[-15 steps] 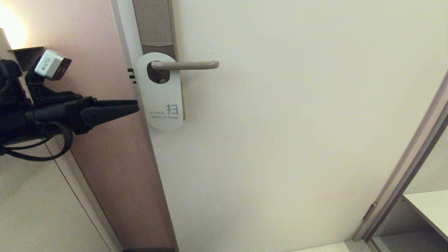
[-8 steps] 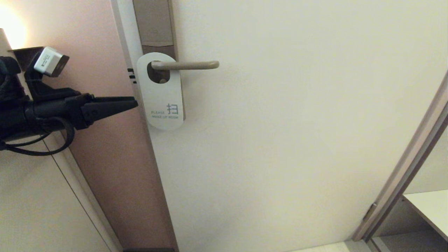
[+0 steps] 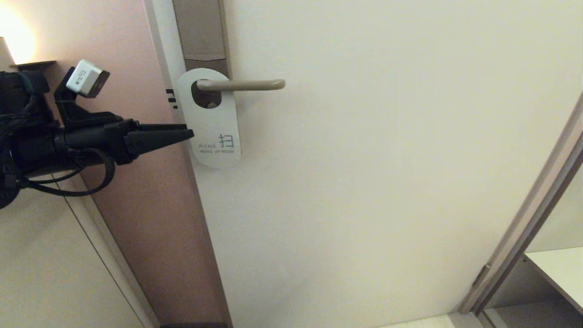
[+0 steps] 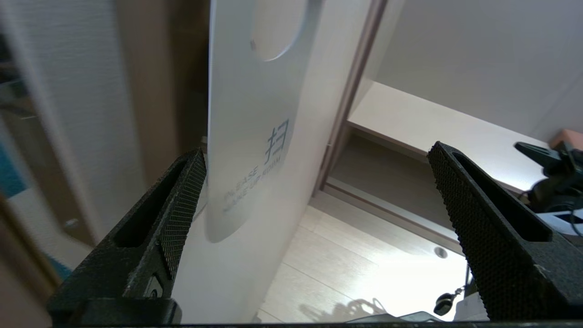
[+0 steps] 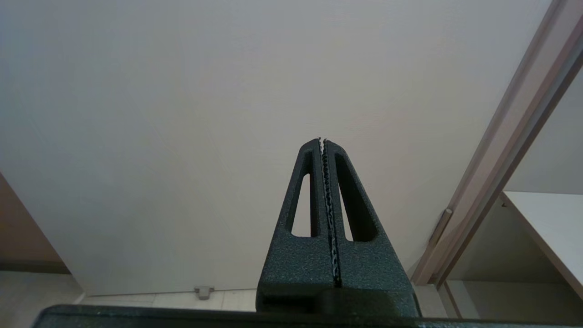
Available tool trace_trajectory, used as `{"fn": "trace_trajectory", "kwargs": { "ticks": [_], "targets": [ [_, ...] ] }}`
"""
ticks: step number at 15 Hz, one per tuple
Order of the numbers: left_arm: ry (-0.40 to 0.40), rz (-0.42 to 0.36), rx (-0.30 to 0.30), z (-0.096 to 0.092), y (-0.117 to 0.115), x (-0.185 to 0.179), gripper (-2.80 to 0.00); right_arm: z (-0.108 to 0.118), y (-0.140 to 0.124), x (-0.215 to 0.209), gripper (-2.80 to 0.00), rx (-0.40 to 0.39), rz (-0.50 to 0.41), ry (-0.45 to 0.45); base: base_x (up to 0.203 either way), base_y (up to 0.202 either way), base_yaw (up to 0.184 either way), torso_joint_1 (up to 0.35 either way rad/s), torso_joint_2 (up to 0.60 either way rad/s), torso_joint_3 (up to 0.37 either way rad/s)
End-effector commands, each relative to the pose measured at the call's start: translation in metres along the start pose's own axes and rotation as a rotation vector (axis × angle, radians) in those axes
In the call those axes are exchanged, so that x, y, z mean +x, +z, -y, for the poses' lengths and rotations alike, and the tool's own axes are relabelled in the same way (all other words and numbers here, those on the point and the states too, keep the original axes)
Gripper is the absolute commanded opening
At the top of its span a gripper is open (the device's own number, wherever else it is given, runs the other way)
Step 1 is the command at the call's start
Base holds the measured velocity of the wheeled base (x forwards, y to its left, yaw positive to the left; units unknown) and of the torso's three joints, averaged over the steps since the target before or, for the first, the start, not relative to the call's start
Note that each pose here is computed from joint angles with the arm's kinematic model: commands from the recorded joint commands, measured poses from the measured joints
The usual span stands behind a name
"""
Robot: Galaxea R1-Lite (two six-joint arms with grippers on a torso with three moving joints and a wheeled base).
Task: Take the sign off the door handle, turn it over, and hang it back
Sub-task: Take down the sign
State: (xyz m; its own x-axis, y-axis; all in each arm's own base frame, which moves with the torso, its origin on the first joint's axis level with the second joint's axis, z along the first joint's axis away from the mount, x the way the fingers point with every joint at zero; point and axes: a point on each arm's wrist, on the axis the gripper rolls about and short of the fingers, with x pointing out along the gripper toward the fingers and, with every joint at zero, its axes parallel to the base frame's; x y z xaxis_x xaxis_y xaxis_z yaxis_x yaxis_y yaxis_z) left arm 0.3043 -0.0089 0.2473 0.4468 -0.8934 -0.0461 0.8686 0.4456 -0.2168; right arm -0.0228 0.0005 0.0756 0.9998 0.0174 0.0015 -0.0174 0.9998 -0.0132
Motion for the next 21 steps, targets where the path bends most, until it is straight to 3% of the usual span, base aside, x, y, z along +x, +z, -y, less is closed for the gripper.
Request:
{"fn": "trace_trajectory", "kwargs": {
  "ticks": [1,6,14,21],
  "targets": [
    [-0.017,-0.002,0.000,0.002,0.000,0.003,0.00,0.000,0.000,0.000,-2.80,-0.001,0.000,0.001,0.000,0.000,0.000,0.000,0.00,0.000],
    [-0.046,-0.009,0.000,0.006,-0.001,0.011,0.00,0.000,0.000,0.000,-2.80,-0.001,0.000,-0.001,0.000,0.000,0.000,0.000,0.00,0.000],
    [-0.038,-0.027,-0.028,-0.004,-0.011,0.021,0.00,0.000,0.000,0.000,-2.80,-0.001,0.000,0.001,0.000,0.000,0.000,0.000,0.00,0.000],
    [-0.079,-0.024,-0.002,-0.005,-0.004,0.038,0.00,0.000,0.000,0.000,-2.80,-0.001,0.000,0.000,0.000,0.000,0.000,0.000,0.00,0.000]
  ]
}}
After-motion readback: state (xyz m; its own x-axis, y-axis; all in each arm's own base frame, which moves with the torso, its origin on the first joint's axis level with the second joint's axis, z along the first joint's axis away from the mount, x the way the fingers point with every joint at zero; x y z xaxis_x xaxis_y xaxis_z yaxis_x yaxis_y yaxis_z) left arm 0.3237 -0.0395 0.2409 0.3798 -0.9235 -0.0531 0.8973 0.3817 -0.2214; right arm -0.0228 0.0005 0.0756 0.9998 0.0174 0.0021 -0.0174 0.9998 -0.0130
